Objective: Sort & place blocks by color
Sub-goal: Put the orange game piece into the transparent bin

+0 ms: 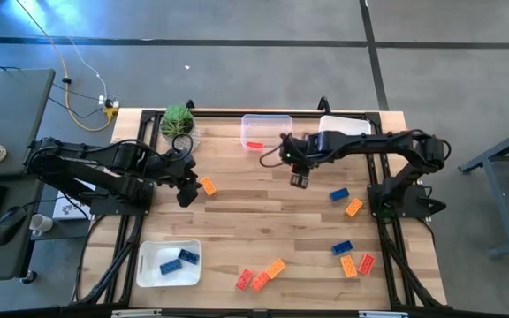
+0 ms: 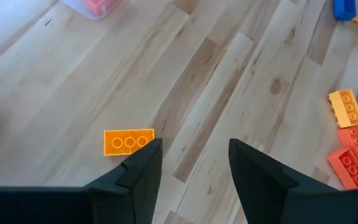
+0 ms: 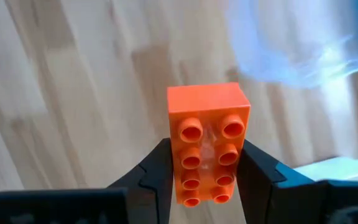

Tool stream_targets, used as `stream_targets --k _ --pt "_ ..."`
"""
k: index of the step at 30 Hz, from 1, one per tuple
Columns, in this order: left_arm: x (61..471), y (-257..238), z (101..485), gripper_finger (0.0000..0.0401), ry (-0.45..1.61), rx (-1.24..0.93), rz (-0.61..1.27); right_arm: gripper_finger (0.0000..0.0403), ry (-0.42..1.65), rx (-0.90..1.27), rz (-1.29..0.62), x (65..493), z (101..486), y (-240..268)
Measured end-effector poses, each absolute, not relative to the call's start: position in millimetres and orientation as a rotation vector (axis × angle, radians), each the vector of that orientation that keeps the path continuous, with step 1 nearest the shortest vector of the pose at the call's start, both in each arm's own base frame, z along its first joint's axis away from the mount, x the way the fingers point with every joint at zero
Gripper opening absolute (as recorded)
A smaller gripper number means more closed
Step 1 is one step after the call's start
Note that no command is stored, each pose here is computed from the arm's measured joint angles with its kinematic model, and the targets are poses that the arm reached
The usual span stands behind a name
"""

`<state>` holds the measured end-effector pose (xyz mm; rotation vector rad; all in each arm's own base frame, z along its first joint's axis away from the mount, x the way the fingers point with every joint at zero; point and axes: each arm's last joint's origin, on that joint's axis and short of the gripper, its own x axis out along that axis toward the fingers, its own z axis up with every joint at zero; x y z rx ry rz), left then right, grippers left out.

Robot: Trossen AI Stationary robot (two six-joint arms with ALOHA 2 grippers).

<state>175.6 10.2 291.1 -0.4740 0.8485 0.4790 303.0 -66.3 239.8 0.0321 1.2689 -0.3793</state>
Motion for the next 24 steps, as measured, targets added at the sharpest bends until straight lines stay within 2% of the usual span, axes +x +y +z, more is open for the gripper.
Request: stream_targets --k 6,13,20,24 --pt "175.6 10.2 291.1 0.0170 0.854 -0.448 0.467 0.0110 1.148 0.101 -0.464 311.1 269.1 -84.4" --pt "175.5 11.0 291.3 0.0170 0.853 -0.402 0.476 0.0110 0.913 0.211 -0.615 318.6 284.3 -118.8" --pt "175.4 12.0 291.4 0.0170 0.854 -0.338 0.485 0.0110 0.699 0.353 -0.758 327.8 281.7 -157.2" --pt "175.4 12.0 291.4 0.0170 0.861 -0.308 0.470 0.0110 0.663 0.413 -0.791 336.3 266.5 -172.7"
